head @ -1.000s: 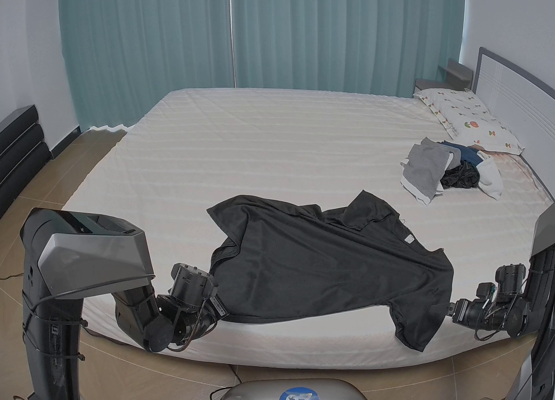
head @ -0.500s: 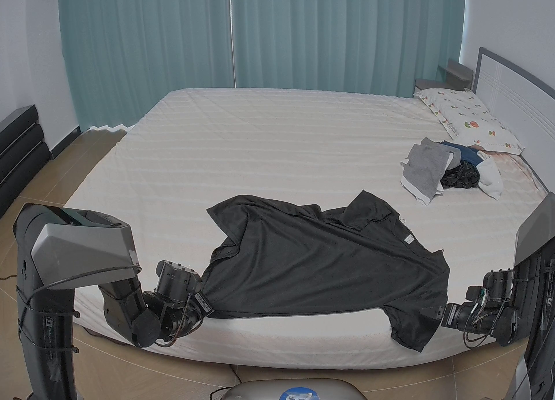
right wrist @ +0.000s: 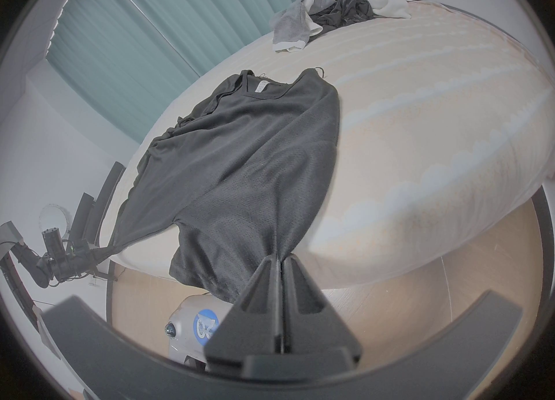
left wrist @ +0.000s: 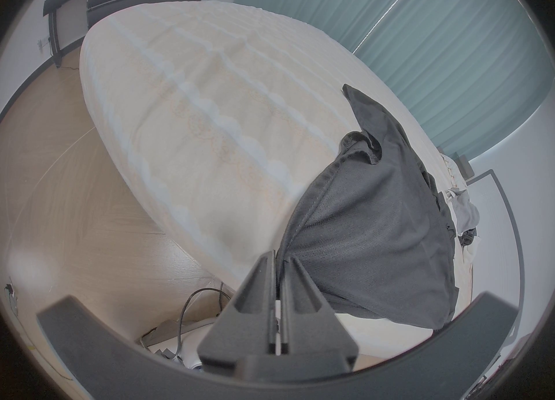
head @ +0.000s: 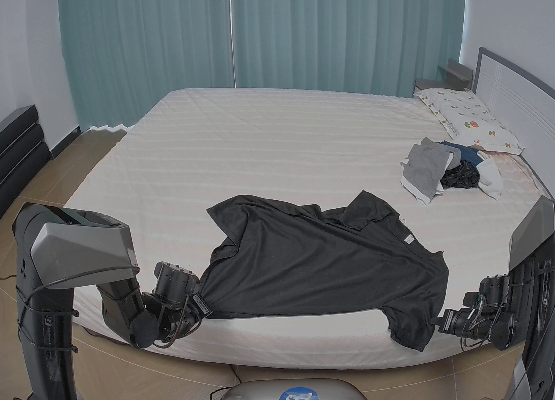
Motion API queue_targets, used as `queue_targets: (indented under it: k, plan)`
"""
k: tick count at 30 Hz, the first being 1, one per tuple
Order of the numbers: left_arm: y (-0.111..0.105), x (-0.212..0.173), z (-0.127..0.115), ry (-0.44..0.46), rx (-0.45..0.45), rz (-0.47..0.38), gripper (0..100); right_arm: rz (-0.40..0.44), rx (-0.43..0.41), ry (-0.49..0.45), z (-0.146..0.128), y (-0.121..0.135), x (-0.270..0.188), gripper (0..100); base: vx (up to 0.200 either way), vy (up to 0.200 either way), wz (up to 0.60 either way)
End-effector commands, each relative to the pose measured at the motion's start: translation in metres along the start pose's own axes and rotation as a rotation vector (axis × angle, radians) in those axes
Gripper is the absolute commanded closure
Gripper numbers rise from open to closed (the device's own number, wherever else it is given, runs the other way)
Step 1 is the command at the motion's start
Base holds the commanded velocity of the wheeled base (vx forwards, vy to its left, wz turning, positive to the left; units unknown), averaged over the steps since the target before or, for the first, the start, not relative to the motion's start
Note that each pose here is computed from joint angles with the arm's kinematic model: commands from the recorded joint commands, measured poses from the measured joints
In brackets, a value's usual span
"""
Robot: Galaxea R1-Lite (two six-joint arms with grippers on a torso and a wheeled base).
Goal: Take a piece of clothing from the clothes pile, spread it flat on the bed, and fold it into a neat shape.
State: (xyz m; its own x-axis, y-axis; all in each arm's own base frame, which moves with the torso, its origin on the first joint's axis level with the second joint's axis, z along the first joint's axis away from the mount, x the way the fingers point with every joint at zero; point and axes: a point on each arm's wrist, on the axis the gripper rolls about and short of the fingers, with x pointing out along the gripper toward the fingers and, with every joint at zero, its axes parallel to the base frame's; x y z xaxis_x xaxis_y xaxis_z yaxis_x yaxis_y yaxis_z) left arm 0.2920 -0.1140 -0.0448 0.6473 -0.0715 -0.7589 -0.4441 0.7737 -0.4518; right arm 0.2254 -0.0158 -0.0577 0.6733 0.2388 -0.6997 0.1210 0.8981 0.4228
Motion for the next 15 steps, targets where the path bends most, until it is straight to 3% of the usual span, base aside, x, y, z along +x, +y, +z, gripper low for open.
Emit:
queue_targets:
  k: [1,15]
  plan:
    - [0.004,-0.002,-0.002,0.008,0.006,0.013,100,-0.036,0.004,0.005,-0.003,-0.001,-0.003,100,0.000,0.000,0.00]
    - [0.010,-0.020,-0.005,0.017,0.059,0.028,100,-0.055,-0.022,0.097,-0.017,0.003,-0.013,100,0.000,0.000,0.00]
